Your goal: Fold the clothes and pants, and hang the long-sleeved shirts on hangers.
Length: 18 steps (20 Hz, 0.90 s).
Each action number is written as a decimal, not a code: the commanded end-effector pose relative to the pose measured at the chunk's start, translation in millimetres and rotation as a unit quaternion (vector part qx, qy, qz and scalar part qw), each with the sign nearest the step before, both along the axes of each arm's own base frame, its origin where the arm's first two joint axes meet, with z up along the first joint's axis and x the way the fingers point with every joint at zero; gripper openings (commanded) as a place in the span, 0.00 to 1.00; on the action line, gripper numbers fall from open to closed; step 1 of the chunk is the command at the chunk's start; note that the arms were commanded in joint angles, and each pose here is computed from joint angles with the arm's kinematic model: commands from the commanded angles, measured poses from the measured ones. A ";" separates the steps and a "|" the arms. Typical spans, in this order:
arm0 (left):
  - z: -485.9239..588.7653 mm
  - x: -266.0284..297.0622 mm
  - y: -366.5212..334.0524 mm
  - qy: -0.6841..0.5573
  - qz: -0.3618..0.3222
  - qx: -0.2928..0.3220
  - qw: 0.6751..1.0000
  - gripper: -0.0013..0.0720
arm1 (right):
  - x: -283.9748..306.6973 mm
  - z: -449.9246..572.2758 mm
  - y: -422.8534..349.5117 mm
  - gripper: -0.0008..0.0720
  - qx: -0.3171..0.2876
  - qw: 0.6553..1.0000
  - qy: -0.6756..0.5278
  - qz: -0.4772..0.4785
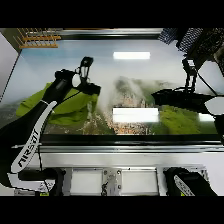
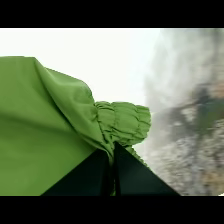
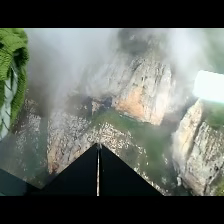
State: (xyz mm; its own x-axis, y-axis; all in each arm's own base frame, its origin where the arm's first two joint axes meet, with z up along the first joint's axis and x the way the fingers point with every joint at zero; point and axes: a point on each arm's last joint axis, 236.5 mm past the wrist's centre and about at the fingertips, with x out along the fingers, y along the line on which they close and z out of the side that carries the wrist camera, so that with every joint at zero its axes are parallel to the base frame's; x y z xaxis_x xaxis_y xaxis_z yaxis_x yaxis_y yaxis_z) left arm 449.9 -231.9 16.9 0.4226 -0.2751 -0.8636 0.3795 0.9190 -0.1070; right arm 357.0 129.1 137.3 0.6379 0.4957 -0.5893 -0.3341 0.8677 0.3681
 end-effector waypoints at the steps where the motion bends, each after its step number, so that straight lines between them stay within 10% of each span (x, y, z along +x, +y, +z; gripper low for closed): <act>1: 52.1 -33.2 -110.0 -0.042 -0.084 -0.079 0.992 0.02 | 11.2 21.0 -20.3 0.05 -0.032 0.998 -0.058 -0.008; 3: 52.7 -54.8 -158.7 -0.046 -0.125 -0.094 0.987 0.02 | 20.0 34.4 -56.3 0.05 -0.056 0.993 -0.087 -0.054; 4: 50.1 -61.5 -176.2 -0.047 -0.140 -0.096 0.984 0.18 | 21.4 39.2 -74.8 0.05 -0.062 0.991 -0.094 -0.078; 5: 48.5 -62.9 -185.2 -0.046 -0.148 -0.095 0.983 0.66 | 21.9 42.5 -94.2 0.05 -0.061 0.988 -0.095 -0.106; 6: 49.8 -58.3 -184.7 -0.041 -0.138 -0.095 0.985 0.88 | 22.1 44.4 -111.9 0.05 -0.056 0.985 -0.092 -0.135; 18: -57.8 -72.1 142.1 0.087 -0.053 0.064 0.993 0.87 | -0.4 1.7 -114.1 0.05 -0.036 0.992 0.007 -0.123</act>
